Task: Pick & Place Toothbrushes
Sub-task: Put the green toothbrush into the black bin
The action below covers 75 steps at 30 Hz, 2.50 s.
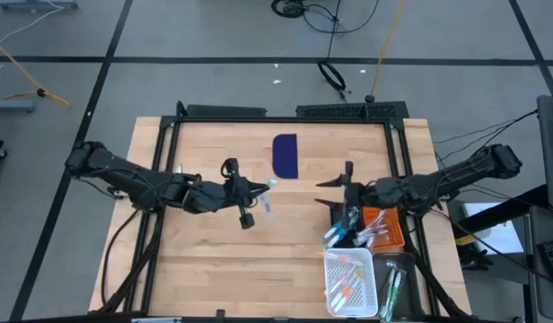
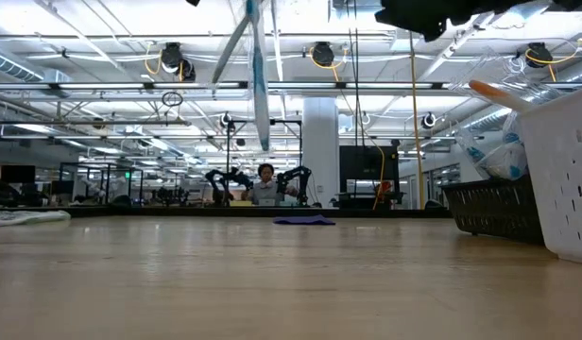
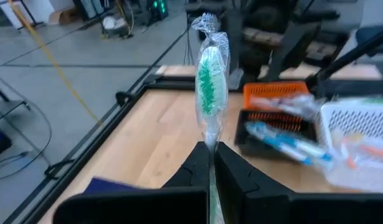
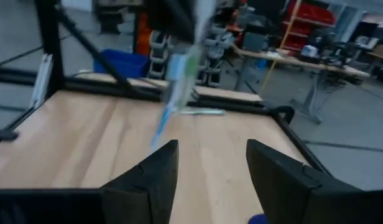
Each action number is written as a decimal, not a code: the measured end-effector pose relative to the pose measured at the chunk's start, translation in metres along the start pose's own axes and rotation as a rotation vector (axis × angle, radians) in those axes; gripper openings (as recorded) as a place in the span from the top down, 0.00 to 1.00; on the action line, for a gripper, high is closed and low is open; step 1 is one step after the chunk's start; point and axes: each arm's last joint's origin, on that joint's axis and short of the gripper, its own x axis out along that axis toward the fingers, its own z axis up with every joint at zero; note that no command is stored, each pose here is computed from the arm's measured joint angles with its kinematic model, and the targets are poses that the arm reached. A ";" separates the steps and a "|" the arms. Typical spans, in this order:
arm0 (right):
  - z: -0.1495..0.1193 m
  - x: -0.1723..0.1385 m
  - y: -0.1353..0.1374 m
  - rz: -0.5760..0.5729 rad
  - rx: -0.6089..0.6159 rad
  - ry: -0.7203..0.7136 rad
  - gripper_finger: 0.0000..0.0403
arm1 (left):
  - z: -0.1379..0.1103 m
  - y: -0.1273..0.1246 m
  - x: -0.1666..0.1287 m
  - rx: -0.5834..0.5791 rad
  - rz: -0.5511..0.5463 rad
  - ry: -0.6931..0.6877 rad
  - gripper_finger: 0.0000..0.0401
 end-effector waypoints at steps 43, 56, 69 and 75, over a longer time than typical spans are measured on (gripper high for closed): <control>-0.009 0.058 -0.010 0.107 0.068 -0.256 0.90 | -0.026 -0.023 0.082 0.037 -0.053 -0.107 0.97; -0.007 0.051 -0.011 0.112 0.040 -0.222 0.90 | -0.027 -0.021 0.082 0.038 0.008 -0.098 0.82; 0.015 -0.021 0.005 0.279 0.012 -0.117 0.90 | -0.026 -0.026 0.074 0.085 0.002 -0.080 0.68; 0.023 -0.067 0.013 0.428 0.067 -0.114 0.90 | -0.028 -0.027 0.074 0.093 0.007 -0.065 0.68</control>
